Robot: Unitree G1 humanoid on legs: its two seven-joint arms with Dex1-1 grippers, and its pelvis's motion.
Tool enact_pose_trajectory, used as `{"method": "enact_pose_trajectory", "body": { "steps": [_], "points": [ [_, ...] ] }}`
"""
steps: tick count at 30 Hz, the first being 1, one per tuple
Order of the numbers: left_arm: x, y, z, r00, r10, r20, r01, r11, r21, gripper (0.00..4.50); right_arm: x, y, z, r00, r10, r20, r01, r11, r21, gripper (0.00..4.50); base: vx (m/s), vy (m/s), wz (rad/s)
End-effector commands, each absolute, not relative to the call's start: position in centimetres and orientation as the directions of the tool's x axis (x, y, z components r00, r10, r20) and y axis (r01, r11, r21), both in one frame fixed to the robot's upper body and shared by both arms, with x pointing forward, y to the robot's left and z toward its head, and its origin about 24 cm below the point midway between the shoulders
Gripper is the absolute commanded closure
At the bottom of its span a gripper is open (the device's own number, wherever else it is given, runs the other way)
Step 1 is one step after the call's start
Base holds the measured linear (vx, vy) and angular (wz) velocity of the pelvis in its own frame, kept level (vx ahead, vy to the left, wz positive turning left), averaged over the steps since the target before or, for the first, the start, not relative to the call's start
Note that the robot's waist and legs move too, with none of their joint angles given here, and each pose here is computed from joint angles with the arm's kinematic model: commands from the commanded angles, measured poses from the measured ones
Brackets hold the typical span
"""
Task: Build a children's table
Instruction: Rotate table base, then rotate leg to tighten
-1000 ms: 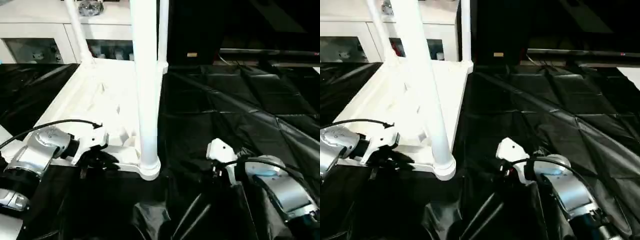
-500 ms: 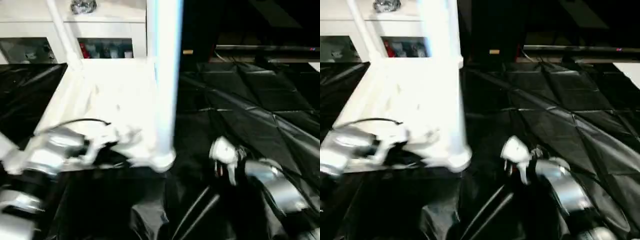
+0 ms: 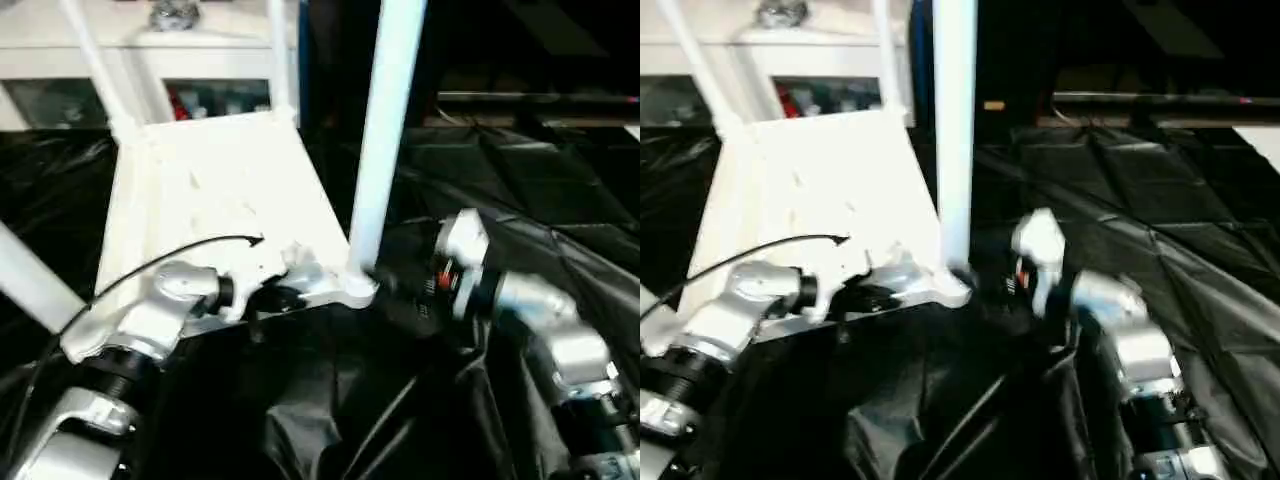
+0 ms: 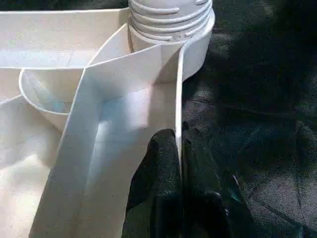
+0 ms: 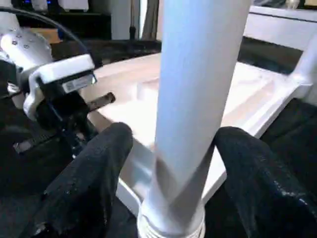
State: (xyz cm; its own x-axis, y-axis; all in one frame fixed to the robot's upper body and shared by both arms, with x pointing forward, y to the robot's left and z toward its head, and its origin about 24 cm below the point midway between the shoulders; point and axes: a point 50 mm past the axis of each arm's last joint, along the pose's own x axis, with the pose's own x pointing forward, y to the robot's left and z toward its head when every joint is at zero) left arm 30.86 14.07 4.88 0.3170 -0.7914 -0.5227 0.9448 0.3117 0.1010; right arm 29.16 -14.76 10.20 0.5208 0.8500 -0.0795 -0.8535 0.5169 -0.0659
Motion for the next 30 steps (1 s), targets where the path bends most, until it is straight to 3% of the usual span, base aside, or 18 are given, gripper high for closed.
{"method": "enact_pose_trajectory", "body": {
  "steps": [1, 8, 15, 20, 30],
  "points": [
    [30.1, 13.1, 3.9, 0.298, -0.807, -0.51, 0.95, 0.305, 0.072, 4.49, 28.8, -14.2, 10.5, 0.501, 0.861, -0.081, -0.865, 0.496, -0.075, 1.32, 0.0, 0.0, 0.0],
    [30.0, 12.5, 4.1, 0.274, -0.835, -0.478, 0.956, 0.29, 0.043, 4.49, 29.1, -14.6, 9.8, 0.591, 0.781, -0.199, -0.806, 0.582, -0.111, 1.32, 0.0, 0.0, 0.0],
    [30.0, 12.1, 4.3, 0.244, -0.859, -0.45, 0.963, 0.268, 0.01, 4.5, 29.6, -14.1, 8.7, 0.61, 0.759, -0.226, -0.788, 0.611, -0.073, 0.57, 0.0, 0.0, 0.0],
    [30.1, 12.1, 4.2, 0.242, -0.854, -0.46, 0.963, 0.27, 0.005, 4.5, 29.7, -13.1, 7.8, 0.566, 0.774, -0.284, -0.818, 0.571, -0.073, 0.57, 0.0, 0.0, 0.0],
    [30.0, 12.4, 3.9, 0.241, -0.832, -0.499, 0.964, 0.263, 0.027, 4.5, 30.6, -13.5, 6.5, 0.591, 0.732, -0.339, -0.795, 0.599, -0.095, 0.57, 0.0, 0.0, 0.0]
  ]
}}
